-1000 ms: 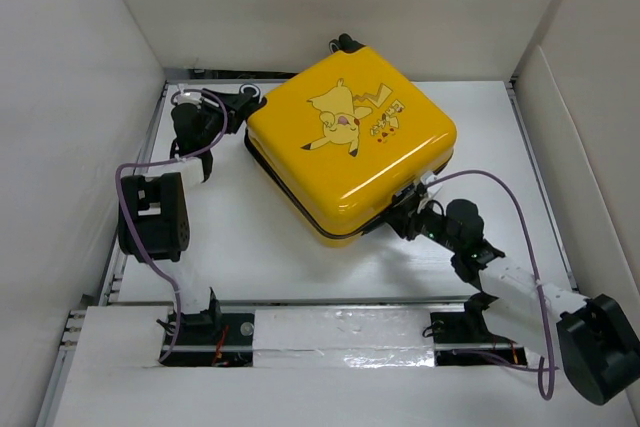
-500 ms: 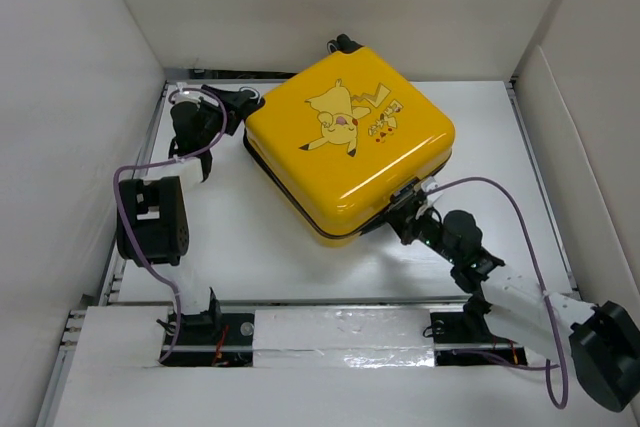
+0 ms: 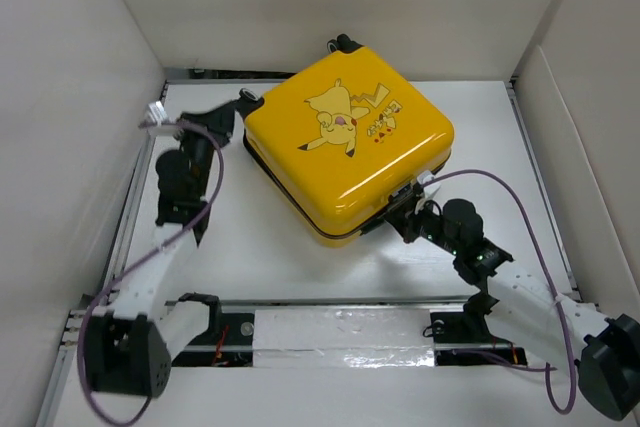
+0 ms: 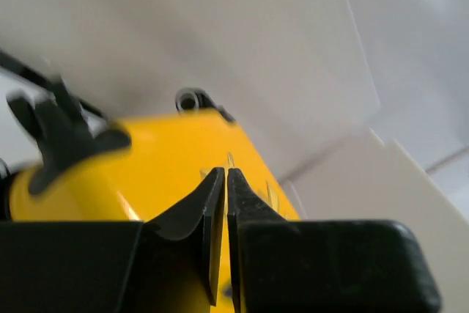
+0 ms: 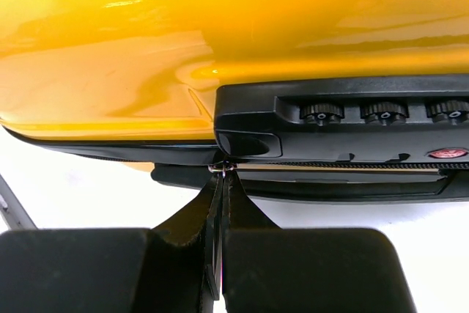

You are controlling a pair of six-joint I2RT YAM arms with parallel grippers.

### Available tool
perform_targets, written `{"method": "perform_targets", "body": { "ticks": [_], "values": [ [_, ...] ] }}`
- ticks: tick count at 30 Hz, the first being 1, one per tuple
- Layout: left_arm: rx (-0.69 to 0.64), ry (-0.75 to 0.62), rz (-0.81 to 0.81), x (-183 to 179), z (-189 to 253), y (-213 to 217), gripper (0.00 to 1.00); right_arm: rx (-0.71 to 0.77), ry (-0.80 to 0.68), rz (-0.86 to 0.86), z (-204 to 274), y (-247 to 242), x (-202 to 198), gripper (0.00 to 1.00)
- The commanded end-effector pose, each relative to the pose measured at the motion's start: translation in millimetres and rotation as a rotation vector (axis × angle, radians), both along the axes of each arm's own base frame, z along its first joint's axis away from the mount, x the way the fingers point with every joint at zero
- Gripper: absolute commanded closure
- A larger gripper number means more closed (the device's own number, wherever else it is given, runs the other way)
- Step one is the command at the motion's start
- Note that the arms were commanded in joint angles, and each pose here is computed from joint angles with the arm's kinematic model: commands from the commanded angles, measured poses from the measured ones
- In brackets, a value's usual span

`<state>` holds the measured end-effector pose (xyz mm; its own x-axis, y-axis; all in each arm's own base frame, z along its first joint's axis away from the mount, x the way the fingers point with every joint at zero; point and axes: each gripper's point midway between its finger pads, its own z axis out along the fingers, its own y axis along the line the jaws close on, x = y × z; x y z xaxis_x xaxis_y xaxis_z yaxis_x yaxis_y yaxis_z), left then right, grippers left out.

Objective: Pack the luggage

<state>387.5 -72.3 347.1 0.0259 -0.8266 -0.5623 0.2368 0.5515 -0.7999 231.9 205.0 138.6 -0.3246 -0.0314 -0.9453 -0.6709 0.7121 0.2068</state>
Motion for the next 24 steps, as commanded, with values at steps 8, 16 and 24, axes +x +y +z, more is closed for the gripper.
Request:
{"method": "perform_targets", "body": {
  "ticks": [8, 16, 24],
  "values": [
    [0.113, 0.270, -0.254, -111.6, -183.1, -51.4, 1.00, 0.110, -0.083, 0.034, 30.3, 12.2, -7.6, 1.00],
    [0.154, 0.323, -0.577, -146.7, -219.5, -106.7, 1.00, 0.092, -0.028, 0.076, 21.9, 31.1, -20.1, 1.00],
    [0.164, 0.272, -0.656, -144.2, -205.4, -170.3, 1.00, 0.073, -0.004, 0.082, 20.3, 45.8, -37.1, 1.00]
  ]
}}
